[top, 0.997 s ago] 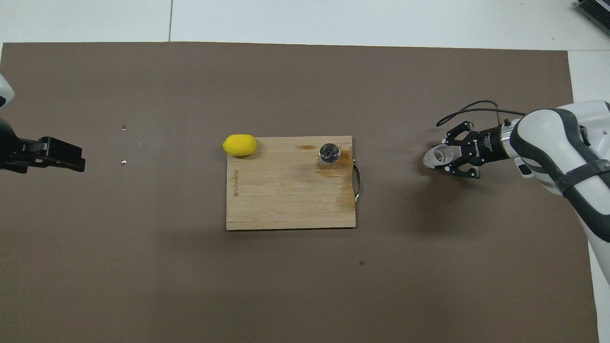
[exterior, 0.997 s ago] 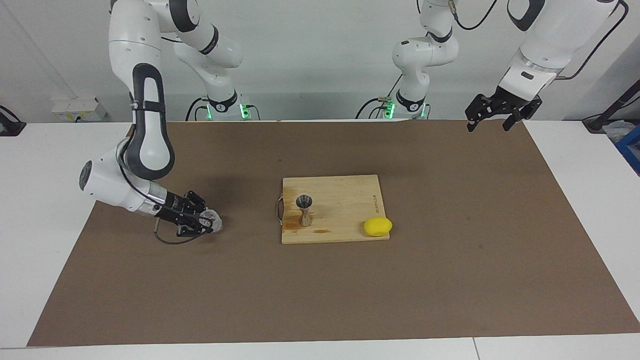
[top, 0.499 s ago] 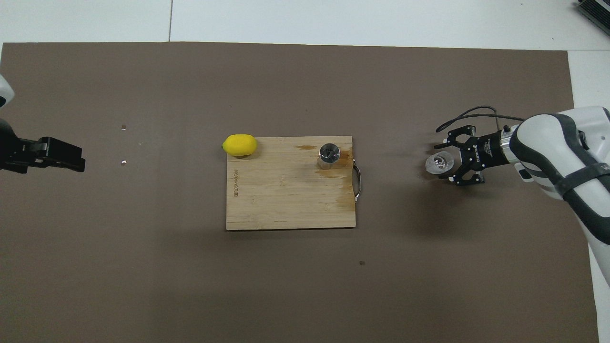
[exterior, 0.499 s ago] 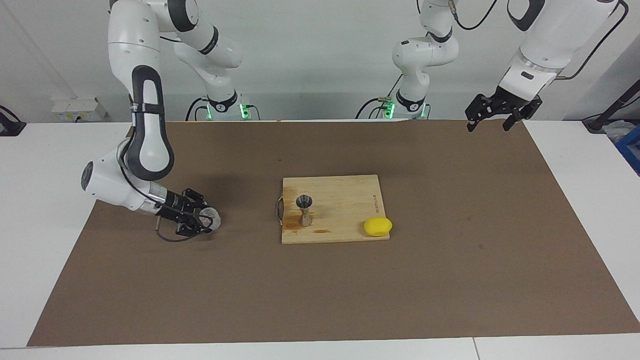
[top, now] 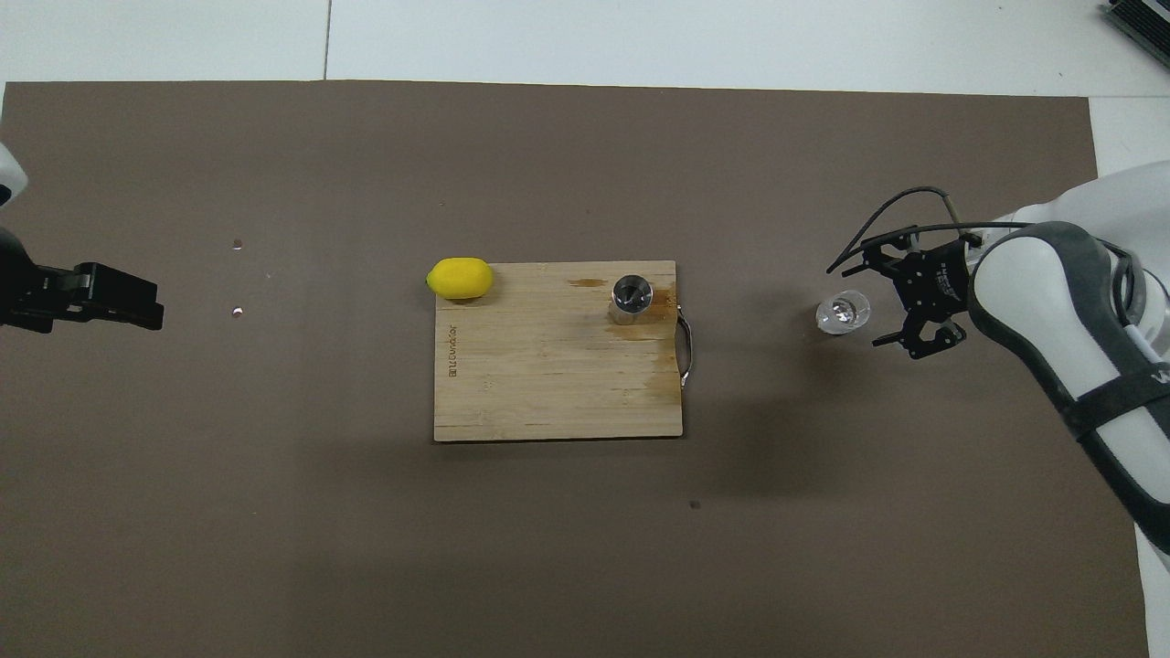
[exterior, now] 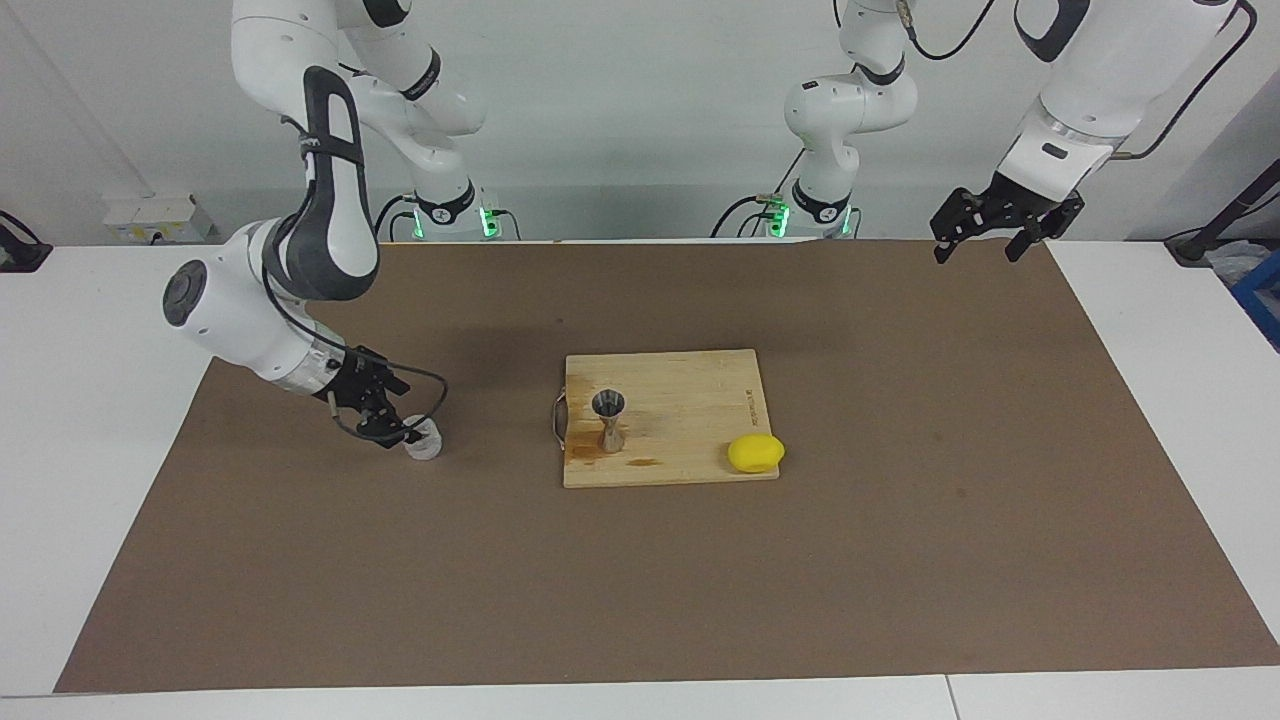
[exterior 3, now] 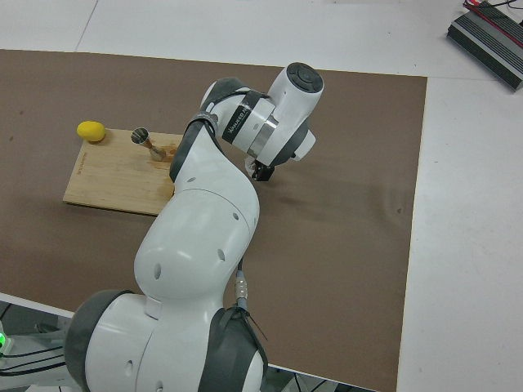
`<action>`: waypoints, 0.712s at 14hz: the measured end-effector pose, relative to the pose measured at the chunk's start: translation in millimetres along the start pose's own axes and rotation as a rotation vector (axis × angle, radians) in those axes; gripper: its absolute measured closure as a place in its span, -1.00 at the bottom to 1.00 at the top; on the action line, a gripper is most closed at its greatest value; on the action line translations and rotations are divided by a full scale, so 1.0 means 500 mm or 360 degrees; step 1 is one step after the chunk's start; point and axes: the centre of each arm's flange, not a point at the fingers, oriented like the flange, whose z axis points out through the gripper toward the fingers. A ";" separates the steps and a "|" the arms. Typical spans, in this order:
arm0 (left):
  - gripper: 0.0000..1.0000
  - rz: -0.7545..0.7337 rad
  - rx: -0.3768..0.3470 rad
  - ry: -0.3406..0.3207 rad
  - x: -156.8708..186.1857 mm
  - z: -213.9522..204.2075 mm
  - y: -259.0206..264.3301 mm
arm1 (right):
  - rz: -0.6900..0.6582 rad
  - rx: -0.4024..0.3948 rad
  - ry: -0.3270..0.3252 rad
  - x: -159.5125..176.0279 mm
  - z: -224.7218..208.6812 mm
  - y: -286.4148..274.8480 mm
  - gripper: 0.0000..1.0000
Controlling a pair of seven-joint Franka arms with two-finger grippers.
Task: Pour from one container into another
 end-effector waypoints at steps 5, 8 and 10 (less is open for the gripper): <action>-1.00 0.0000 0.0000 0.0000 0.000 0.000 0.000 | -0.0541 -0.0248 0.0204 -0.072 -0.016 -0.011 -0.99; -1.00 0.0000 0.0000 0.0000 0.000 0.000 0.000 | -0.0781 -0.0391 0.0413 -0.153 -0.042 -0.033 -0.99; -1.00 0.0000 0.0000 0.0000 0.000 0.000 0.000 | -0.0918 -0.0365 0.0502 -0.194 -0.102 -0.039 -0.99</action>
